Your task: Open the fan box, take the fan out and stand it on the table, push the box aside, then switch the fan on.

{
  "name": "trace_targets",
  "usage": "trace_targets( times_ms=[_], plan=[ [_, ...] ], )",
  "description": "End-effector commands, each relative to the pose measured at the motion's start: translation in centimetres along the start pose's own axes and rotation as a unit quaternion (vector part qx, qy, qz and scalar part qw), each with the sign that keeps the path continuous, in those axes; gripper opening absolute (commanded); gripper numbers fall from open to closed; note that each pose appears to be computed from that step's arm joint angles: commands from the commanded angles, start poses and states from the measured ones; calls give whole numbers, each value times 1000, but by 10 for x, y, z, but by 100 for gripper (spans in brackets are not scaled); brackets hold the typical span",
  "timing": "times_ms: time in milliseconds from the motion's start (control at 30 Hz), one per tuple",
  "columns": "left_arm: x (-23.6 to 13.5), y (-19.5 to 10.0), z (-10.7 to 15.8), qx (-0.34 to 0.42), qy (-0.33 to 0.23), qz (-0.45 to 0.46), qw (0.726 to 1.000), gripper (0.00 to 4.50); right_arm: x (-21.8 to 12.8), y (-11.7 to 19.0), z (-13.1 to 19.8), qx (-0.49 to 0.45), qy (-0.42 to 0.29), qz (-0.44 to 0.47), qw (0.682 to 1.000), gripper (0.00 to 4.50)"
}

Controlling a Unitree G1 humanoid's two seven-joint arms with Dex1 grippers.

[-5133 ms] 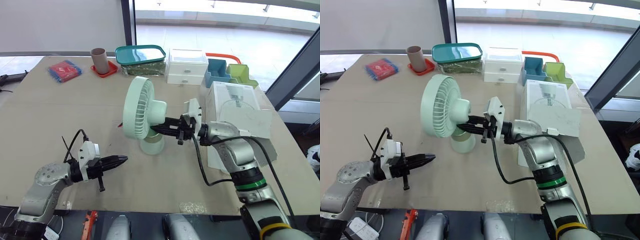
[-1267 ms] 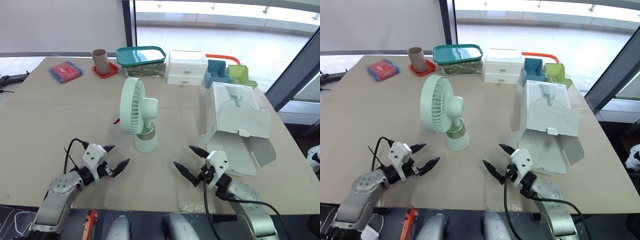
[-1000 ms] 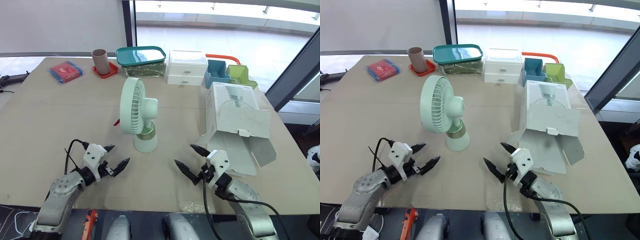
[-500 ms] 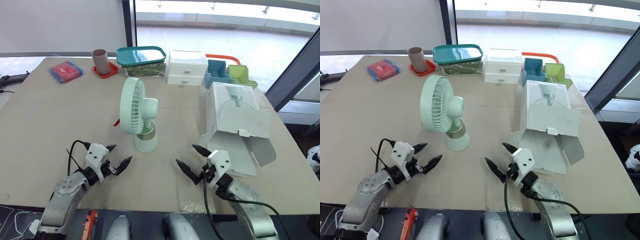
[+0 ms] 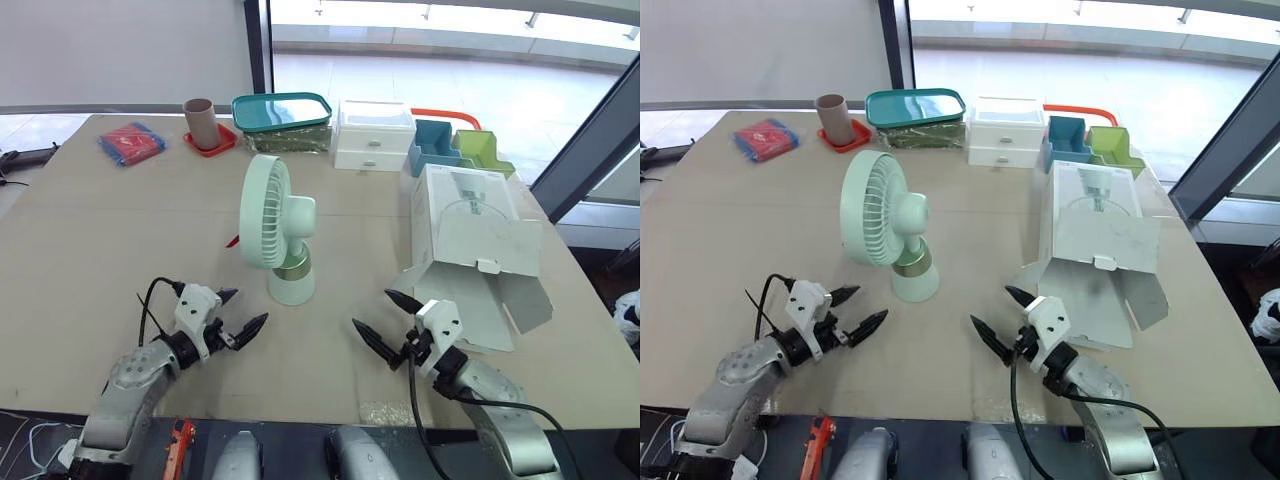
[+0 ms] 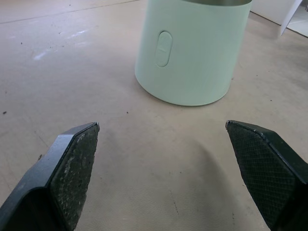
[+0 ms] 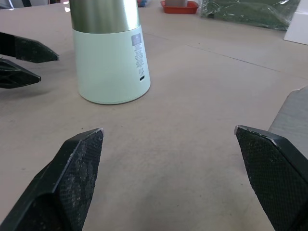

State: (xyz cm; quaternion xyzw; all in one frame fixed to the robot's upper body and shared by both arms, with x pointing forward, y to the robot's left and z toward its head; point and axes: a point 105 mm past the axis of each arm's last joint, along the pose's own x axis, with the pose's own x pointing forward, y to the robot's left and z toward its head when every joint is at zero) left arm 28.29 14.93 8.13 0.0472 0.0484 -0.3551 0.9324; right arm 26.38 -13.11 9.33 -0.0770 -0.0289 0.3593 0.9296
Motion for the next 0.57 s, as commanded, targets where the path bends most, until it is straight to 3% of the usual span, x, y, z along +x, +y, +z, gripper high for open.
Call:
trace_targets(
  times_ms=[33, 333, 567],
  plan=[
    [-3, 0, 7, 24, -4, -23, 999, 447, 1, 6, 15, -16, -21, 29, 999, 450],
    [-3, 9, 7, 23, 3, -37, 999, 447, 1, 9, 16, -37, -16, 53, 998, 450],
    [-8, 27, 8, 35, 5, 32, 999, 447, -4, 6, 15, -35, -13, 45, 998, 450]
  ],
)
